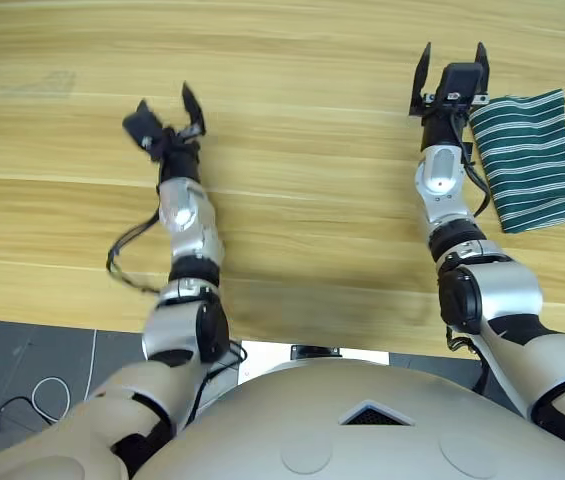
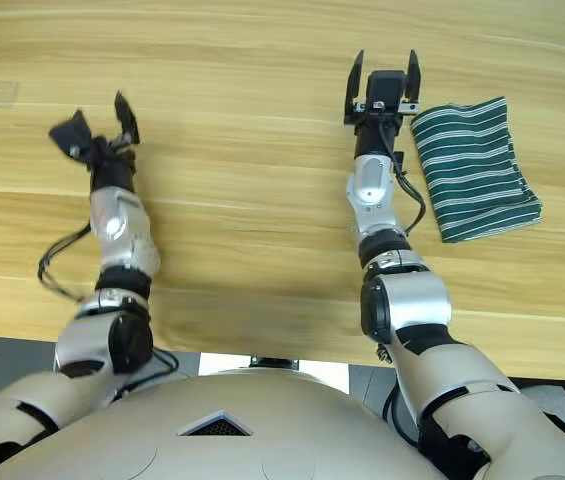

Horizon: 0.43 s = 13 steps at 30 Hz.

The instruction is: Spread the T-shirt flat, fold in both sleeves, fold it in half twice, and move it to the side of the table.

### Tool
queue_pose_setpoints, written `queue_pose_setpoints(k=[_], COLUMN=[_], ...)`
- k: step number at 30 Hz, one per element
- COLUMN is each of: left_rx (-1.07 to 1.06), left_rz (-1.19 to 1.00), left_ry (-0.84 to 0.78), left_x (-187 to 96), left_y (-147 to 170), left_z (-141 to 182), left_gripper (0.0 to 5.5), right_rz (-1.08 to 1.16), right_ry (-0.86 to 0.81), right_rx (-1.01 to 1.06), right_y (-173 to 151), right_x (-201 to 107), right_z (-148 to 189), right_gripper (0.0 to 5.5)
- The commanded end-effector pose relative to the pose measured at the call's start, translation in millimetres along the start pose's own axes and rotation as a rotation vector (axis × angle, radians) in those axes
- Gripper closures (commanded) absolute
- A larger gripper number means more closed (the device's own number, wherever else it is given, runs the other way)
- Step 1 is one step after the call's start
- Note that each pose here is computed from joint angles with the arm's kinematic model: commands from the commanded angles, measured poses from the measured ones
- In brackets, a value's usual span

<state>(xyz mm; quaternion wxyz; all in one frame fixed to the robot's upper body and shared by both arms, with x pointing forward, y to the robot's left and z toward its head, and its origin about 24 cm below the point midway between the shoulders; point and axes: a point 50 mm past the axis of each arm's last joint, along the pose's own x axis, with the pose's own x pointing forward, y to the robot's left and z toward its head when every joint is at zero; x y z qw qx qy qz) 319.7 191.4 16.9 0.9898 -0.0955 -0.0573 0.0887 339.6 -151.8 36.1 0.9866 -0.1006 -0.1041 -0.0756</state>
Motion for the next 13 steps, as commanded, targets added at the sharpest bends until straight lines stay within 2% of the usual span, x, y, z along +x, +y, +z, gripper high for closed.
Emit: queue_pose_setpoints(k=[1, 6, 8, 13], left_rx=[0.100, 0.208, 0.280, 0.323], left_rz=[-0.050, -0.049, -0.080, -0.124], left_ry=[0.067, 0.030, -0.034, -0.087], left_x=[9, -1, -4, -7], left_y=[-20, -20, -23, -32], left_z=[-7, -13, -10, -7], left_gripper=[1.33, 1.33, 1.33, 1.33], right_rz=[0.063, 0.173, 0.198, 0.207], right_ry=[0.069, 0.140, 0.167, 0.114], right_rx=[-0.023, -0.055, -0.084, -0.105], right_y=[8, 24, 25, 18], right_x=[-6, -19, -24, -30], right_z=[-10, -22, -28, -28], right_gripper=[1.79, 1.79, 1.79, 1.79])
